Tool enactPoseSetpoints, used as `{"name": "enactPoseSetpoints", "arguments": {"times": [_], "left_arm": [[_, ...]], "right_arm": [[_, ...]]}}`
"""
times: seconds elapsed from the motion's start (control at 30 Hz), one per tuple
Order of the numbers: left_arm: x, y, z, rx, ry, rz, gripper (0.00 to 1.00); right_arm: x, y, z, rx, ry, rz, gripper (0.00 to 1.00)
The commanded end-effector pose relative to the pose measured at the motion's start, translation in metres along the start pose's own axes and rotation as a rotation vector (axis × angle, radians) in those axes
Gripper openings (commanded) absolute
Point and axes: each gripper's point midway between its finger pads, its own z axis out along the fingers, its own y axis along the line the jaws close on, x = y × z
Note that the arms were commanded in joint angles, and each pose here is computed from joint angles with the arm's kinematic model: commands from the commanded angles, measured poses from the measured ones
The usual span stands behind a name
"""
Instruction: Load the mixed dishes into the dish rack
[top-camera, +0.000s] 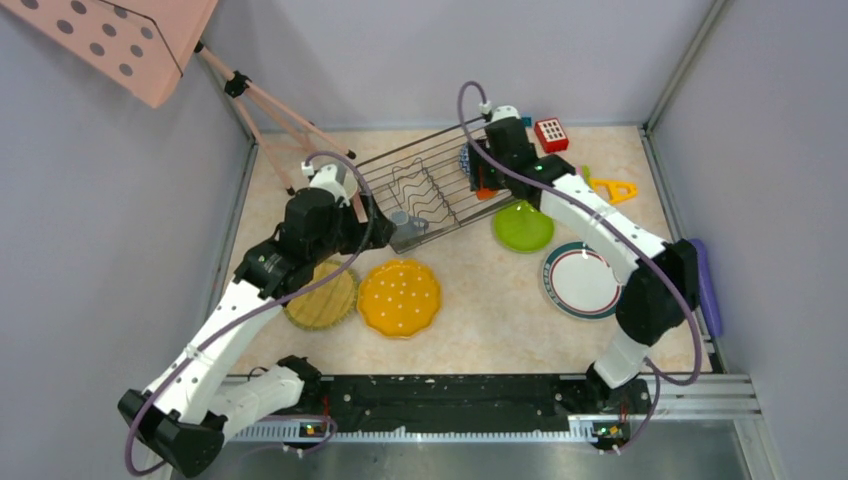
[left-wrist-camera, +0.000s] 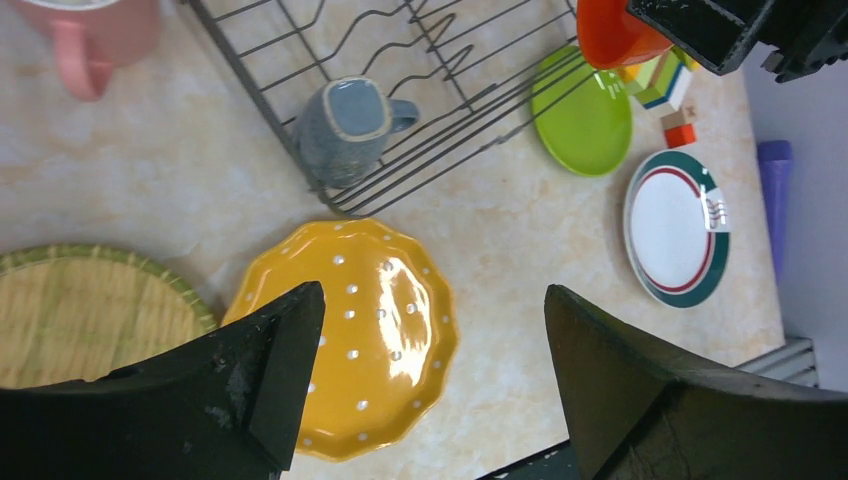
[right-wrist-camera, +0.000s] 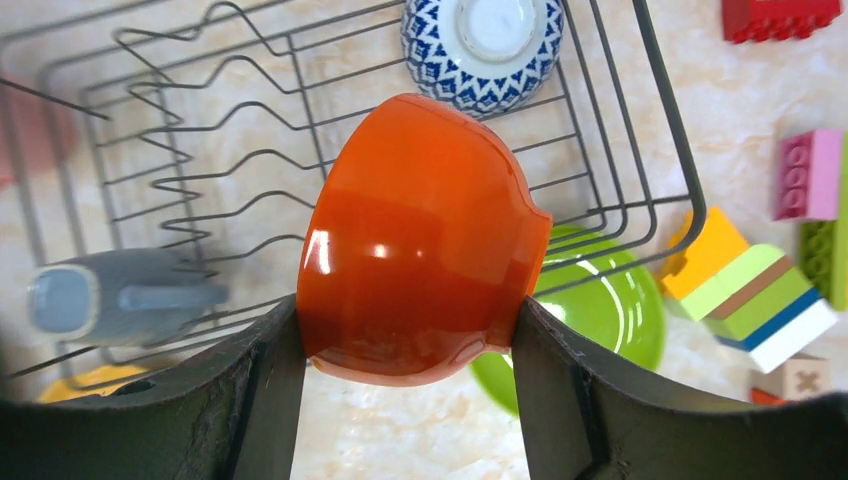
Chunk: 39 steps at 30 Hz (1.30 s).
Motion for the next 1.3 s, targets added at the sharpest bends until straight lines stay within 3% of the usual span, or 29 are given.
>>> {"name": "enactPoseSetpoints", "arguments": {"times": [0.0, 0.2, 0.4, 0.53, 0.67, 0.8, 0.83, 0.93, 0.97, 1.0, 1.27], "left_arm": [[-0.003, 0.027, -0.012, -0.109, -0.048, 0.051, 0.86], [0.002, 0.034, -0.014, -0.128, -0.048, 0.061, 0.86], [0.006, 0.035, -0.011, -0.126, -0.031, 0.067, 0.86], [0.006, 0.035, -0.009, -0.124, -0.032, 0.07, 0.86], [0.007, 0.033, -0.007, -0.111, -0.022, 0.075, 0.86], [0.009, 0.029, -0.005, -0.092, -0.005, 0.08, 0.86], [0.008, 0.028, -0.004, -0.09, -0.005, 0.081, 0.86], [0.007, 0.028, -0.004, -0.09, -0.006, 0.084, 0.86], [0.007, 0.028, -0.003, -0.089, -0.006, 0.084, 0.86], [0.007, 0.027, -0.003, -0.086, -0.005, 0.085, 0.86], [0.006, 0.026, 0.002, -0.085, 0.003, 0.078, 0.86]], "right_arm": [[-0.022, 0.0, 0.01, 0.17, -0.031, -0.217, 0.0], [-0.023, 0.001, 0.044, 0.309, -0.014, -0.411, 0.0], [-0.003, -0.009, 0.077, 0.41, 0.113, -0.561, 0.0], [0.015, -0.013, 0.094, 0.432, 0.164, -0.601, 0.0], [0.036, -0.001, 0.108, 0.348, 0.197, -0.58, 0.02], [0.046, 0.01, 0.116, 0.284, 0.217, -0.556, 0.15], [0.048, 0.012, 0.118, 0.272, 0.219, -0.552, 0.24], [0.046, 0.017, 0.117, 0.251, 0.21, -0.518, 0.69], [0.047, 0.018, 0.116, 0.24, 0.207, -0.505, 0.92], [0.045, 0.022, 0.114, 0.217, 0.196, -0.493, 0.98], [0.025, 0.036, 0.096, 0.126, 0.158, -0.436, 0.99]]}}
